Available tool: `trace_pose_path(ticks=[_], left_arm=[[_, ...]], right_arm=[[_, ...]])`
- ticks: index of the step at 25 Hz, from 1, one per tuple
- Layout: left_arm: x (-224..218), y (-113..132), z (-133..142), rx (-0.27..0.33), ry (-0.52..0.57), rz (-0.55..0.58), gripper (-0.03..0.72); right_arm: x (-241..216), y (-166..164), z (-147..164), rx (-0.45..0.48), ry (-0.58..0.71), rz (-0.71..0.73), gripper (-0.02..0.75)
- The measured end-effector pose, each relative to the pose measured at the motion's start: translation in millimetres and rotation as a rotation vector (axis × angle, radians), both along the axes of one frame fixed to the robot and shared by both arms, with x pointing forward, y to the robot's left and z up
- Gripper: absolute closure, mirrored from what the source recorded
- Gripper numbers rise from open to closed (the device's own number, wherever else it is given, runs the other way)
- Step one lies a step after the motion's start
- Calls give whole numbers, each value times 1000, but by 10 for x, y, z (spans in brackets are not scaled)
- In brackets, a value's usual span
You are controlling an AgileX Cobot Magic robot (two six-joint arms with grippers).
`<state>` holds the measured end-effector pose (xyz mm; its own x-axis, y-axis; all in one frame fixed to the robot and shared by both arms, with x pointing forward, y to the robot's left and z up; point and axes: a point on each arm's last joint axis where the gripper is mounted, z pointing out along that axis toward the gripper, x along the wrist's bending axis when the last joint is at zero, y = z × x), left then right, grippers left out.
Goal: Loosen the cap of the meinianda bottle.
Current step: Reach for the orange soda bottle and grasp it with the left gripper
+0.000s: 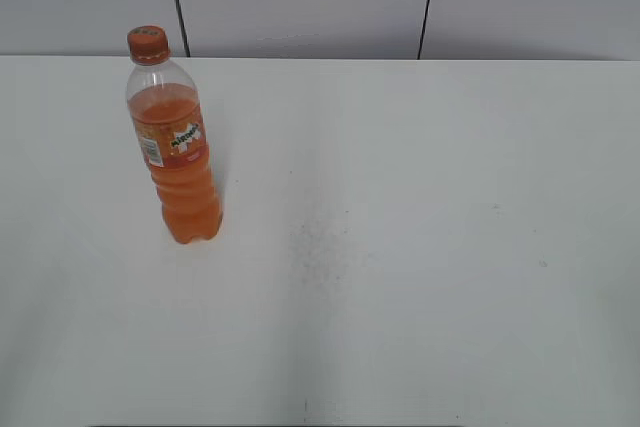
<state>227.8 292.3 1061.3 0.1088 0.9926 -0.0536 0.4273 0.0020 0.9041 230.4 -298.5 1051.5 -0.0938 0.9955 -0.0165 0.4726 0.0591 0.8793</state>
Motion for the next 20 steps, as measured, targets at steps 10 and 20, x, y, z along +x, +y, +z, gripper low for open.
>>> trace_pose_path(ticks=[10, 20], left_arm=[[0, 0, 0, 0, 0, 0, 252], [0, 0, 0, 0, 0, 0, 252]], right_arm=[[0, 0, 0, 0, 0, 0, 175], [0, 0, 0, 0, 0, 0, 175]])
